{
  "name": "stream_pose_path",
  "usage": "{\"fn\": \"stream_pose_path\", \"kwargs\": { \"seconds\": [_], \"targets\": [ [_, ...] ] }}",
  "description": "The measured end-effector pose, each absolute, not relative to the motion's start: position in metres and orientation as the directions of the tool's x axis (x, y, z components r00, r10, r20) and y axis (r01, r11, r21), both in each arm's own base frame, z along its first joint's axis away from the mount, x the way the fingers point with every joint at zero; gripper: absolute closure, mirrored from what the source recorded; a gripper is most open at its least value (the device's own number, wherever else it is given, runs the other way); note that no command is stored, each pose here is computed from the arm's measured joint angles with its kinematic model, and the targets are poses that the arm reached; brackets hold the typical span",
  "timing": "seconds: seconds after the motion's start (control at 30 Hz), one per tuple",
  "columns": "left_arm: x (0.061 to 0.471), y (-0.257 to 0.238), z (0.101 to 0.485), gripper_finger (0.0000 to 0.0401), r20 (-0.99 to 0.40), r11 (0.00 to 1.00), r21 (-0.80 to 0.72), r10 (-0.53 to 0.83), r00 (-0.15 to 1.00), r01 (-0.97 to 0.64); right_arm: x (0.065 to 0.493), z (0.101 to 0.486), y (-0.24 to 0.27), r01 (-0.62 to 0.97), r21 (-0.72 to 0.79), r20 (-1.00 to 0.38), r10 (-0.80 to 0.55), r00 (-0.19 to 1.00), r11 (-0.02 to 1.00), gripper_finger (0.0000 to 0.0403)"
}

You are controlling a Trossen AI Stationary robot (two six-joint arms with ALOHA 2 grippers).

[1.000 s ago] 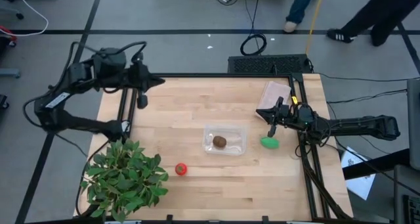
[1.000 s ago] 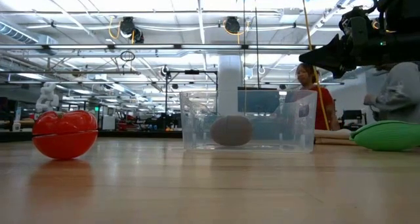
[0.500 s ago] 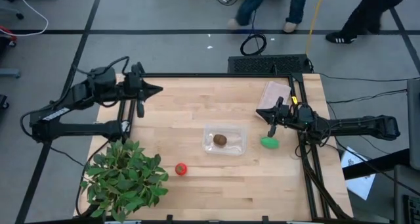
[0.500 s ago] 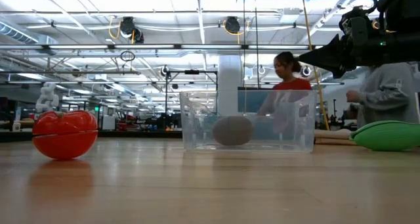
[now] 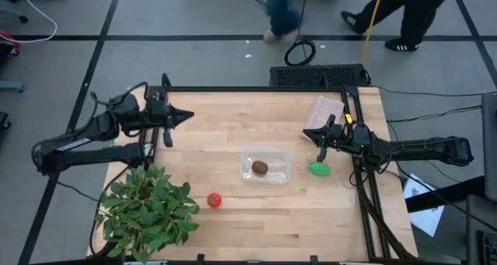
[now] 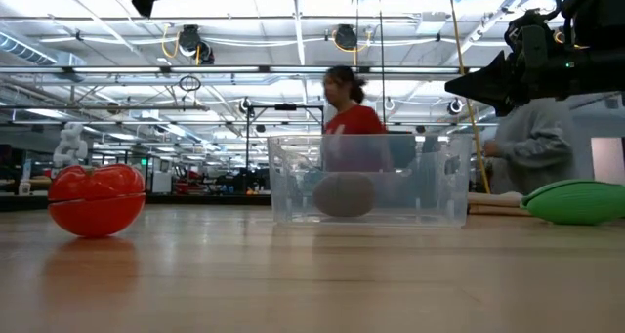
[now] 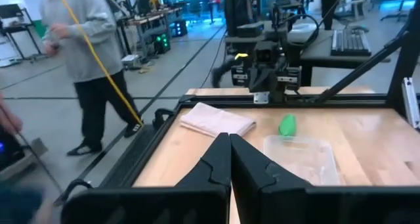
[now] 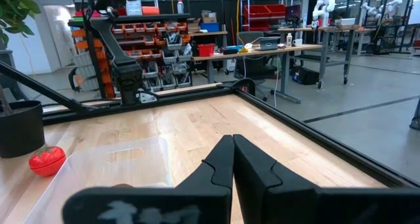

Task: Pick and placing Produce into tupperware
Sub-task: Put the green corn into the transparent bin

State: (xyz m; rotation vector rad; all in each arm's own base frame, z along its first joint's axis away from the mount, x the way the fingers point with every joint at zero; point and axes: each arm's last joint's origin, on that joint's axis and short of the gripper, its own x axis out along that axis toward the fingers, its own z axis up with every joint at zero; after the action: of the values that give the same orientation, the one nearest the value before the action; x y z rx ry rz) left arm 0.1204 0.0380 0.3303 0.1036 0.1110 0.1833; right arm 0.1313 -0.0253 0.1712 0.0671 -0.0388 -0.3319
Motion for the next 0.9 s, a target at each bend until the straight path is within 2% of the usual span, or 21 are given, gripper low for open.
{"fn": "stream_pose_path", "kwargs": {
  "seconds": [0.47, 0.57, 0.9],
  "targets": [
    [0.138, 0.034, 0.236, 0.0401, 0.027, 0.992, 0.114, 0.045, 0.999, -0.048, 0.131, 0.171, -0.025, 0.324, 0.072, 0.027, -0.327, 0.945, 0.943, 0.0403],
    [0.137, 0.034, 0.215, 0.0401, -0.005, 0.992, 0.117, 0.052, 0.999, -0.051, 0.131, 0.171, -0.025, 0.324, 0.072, 0.027, -0.327, 0.945, 0.943, 0.0403],
    [0.131, 0.038, 0.192, 0.0401, -0.035, 0.987, 0.146, 0.073, 0.997, -0.067, 0.131, 0.172, -0.025, 0.324, 0.072, 0.031, -0.327, 0.945, 0.943, 0.0403]
  ]
}}
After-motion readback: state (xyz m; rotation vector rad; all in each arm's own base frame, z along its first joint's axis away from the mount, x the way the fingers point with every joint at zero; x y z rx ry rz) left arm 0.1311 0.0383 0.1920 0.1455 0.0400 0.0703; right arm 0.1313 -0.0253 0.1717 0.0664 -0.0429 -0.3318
